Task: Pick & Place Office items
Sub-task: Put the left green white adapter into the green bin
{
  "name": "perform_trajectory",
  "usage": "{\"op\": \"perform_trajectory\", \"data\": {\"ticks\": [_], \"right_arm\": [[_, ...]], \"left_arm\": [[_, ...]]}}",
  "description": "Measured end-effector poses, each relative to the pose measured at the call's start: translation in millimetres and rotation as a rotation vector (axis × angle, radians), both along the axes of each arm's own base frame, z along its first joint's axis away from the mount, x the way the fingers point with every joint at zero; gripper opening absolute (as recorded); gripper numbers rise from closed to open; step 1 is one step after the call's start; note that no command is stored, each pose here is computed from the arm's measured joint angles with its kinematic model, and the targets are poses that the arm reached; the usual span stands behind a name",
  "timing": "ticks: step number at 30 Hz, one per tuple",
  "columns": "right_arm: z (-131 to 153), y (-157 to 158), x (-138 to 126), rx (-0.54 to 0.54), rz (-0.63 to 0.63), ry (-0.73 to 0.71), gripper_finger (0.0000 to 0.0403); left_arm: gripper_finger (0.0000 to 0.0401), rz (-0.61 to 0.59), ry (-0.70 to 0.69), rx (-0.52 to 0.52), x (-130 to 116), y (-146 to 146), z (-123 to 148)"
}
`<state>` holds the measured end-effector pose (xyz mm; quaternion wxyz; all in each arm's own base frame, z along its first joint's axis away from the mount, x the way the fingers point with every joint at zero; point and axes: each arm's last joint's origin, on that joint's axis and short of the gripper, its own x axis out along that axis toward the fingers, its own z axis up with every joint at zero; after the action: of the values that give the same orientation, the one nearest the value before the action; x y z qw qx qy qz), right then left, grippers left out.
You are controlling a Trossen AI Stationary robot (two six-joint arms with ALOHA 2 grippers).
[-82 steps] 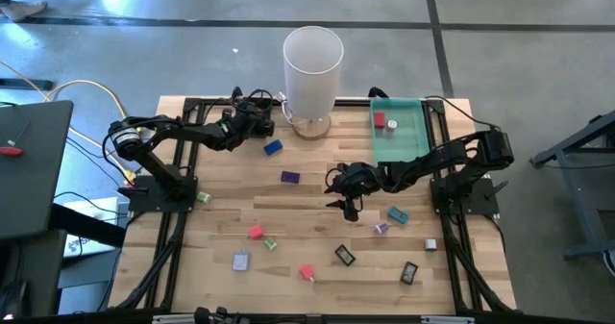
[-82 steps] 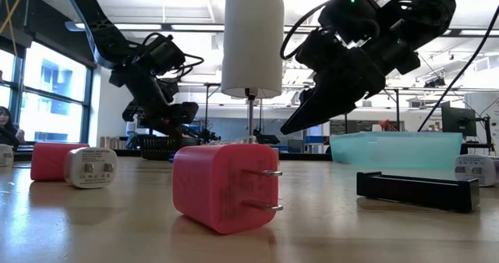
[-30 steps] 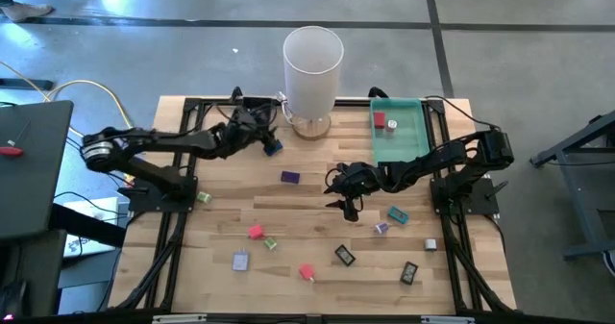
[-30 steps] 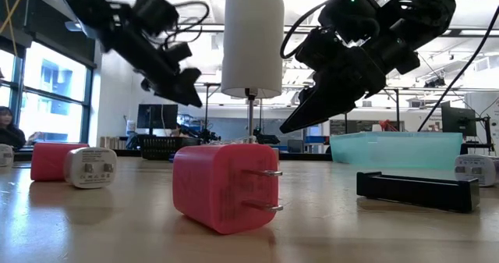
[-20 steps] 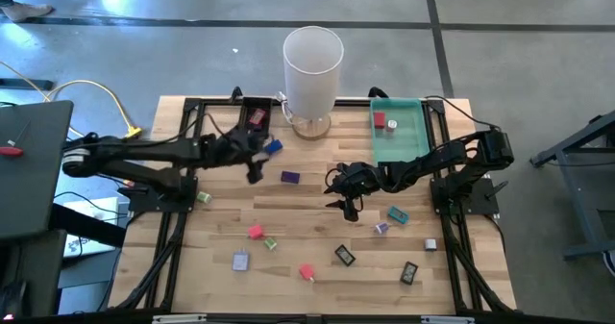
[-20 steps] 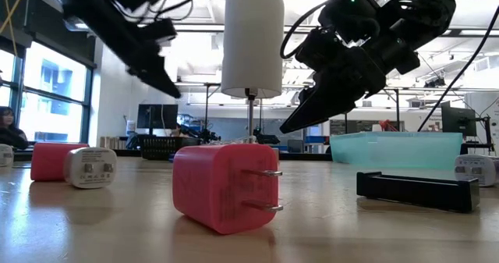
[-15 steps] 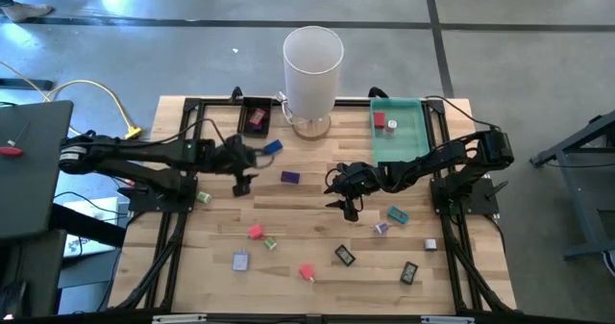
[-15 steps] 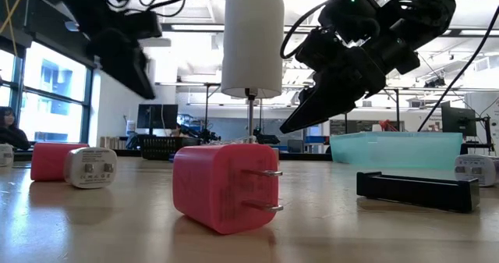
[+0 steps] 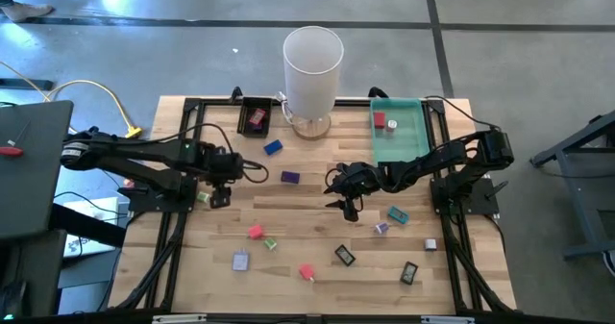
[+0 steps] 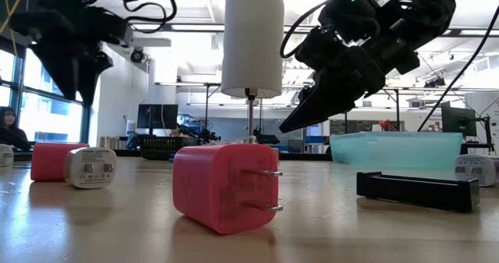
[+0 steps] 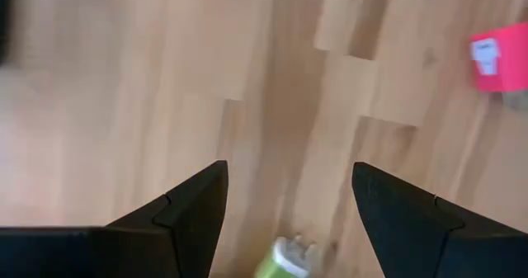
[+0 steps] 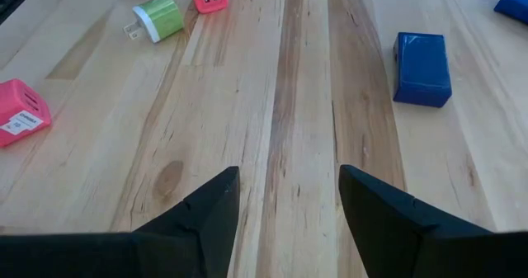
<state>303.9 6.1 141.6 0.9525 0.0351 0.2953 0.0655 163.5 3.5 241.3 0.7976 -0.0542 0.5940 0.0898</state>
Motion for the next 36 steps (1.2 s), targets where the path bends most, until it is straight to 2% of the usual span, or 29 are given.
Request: {"op": "perform_trajectory", "data": {"ticks": [7,10,14,17,23,29,36], "right_arm": [[0,2,0,-0.001,0.007,0.0,0.0195],[0,2,0,-0.001,0.007,0.003,0.0195],[-1,2,-1,-0.007,0.012,0.011,0.0195],[-1,2,-1,-0.009,0.013,0.012,0.0195],[-1,2,-1,-0.009,0.013,0.014,0.0195],[-1,2,-1,-0.009,0.013,0.015,0.0195],[-1,2,-1,0.002,0.028,0.016,0.0195]], "left_arm": [[0.025,-0.007,0.019,-0.024,0,-4,-1],[0.025,0.063,0.117,-0.046,-10,-4,-3],[0.025,0.107,0.292,-0.132,-27,-6,-5],[0.025,0.13,0.344,-0.16,-32,-7,-4],[0.025,0.042,0.349,-0.131,-32,-6,-4],[0.025,0.096,0.345,-0.089,-32,-5,-5],[0.025,0.097,0.328,-0.088,-30,-5,-5]]}}
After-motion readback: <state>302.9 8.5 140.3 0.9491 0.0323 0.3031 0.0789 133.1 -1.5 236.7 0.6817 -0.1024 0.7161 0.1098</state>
